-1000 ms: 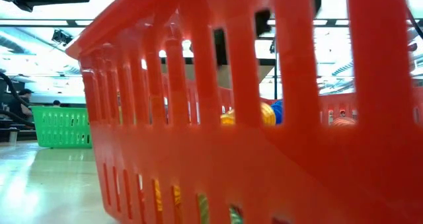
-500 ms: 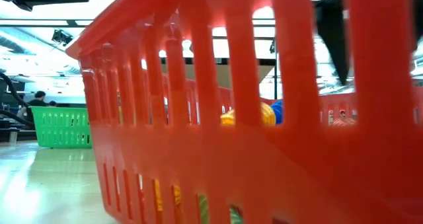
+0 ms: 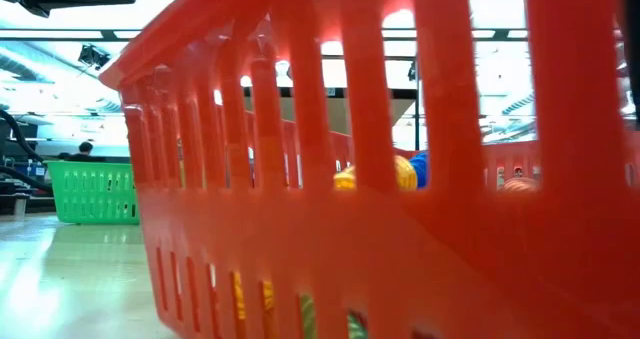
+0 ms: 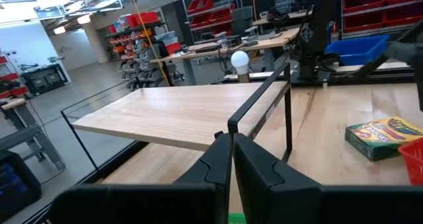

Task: Pick & Place Office Desk Supplies
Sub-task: Put the right large yellow crayon box into the green basket

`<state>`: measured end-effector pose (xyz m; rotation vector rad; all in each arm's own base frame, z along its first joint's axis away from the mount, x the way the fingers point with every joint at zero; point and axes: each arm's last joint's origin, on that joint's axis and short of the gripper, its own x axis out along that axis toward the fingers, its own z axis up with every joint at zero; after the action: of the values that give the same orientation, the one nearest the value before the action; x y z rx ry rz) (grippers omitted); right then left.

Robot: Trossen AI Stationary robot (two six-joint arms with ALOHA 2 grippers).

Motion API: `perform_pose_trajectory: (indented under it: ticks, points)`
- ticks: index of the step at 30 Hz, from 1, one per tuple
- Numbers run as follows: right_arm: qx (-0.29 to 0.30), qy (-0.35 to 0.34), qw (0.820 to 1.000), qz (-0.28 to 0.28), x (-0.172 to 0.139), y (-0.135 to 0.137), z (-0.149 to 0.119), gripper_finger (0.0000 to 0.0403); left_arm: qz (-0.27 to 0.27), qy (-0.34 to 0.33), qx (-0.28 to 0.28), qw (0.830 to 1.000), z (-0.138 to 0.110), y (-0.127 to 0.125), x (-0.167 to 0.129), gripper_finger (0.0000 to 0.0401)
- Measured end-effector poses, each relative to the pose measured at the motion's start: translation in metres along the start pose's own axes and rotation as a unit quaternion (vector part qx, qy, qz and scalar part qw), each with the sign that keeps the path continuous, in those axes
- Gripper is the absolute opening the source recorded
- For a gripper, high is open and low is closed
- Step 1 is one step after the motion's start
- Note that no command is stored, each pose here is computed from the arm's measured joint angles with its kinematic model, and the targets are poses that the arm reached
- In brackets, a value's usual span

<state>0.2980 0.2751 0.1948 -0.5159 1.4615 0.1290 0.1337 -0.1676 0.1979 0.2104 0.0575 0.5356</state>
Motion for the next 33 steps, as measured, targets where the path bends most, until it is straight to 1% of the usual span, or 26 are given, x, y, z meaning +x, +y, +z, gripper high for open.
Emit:
perform_pose_trajectory:
  ticks: [4,7,10,13,16,18,20,22,24,25,26,33]
  points:
    - [0.003,0.020,1.000,-0.012,0.020,0.001,-0.008,0.0195,0.000,0.000,0.000,1.000,0.000,0.000,0.000,0.0025]
    - [0.000,0.039,0.999,-0.037,0.035,0.002,-0.016,0.0194,0.000,0.000,0.000,1.000,0.000,0.000,0.000,0.0025]
    - [-0.002,0.047,0.998,-0.041,0.046,0.002,-0.022,0.0194,0.000,0.000,0.000,1.000,0.000,0.000,0.000,0.0025]
    - [0.000,0.040,0.998,-0.047,0.051,0.004,-0.024,0.0194,0.000,0.000,0.000,1.000,0.000,0.000,0.000,0.0025]
    - [0.016,0.026,0.997,-0.074,0.053,0.004,-0.024,0.0186,0.000,0.000,0.003,1.000,0.000,0.000,0.000,0.0025]
    - [0.017,0.013,0.995,-0.096,0.053,0.005,-0.024,0.0169,0.000,0.000,0.003,1.000,0.000,0.000,0.000,0.0025]
    - [0.014,0.000,0.993,-0.113,0.052,0.007,-0.024,0.0141,0.000,0.000,0.003,1.000,0.000,0.000,0.000,0.0025]
    - [0.010,-0.006,0.993,-0.118,0.052,0.010,-0.024,0.0098,0.000,0.000,0.003,1.000,0.000,0.000,0.000,0.0025]
    - [0.007,-0.008,0.993,-0.118,0.051,0.011,-0.025,0.0042,0.000,0.000,0.003,1.000,0.000,0.000,0.000,0.0025]
    - [0.005,-0.010,0.993,-0.117,0.051,0.012,-0.025,0.0022,0.000,0.000,0.003,1.000,0.000,0.000,0.000,0.0025]
    - [0.002,-0.011,0.993,-0.117,0.051,0.013,-0.025,0.0013,0.000,0.000,0.003,1.000,0.000,0.000,0.000,0.0025]
    - [0.015,-0.003,0.992,-0.123,0.048,0.014,-0.027,0.0003,0.000,0.000,0.003,1.000,0.000,0.000,0.000,0.0025]
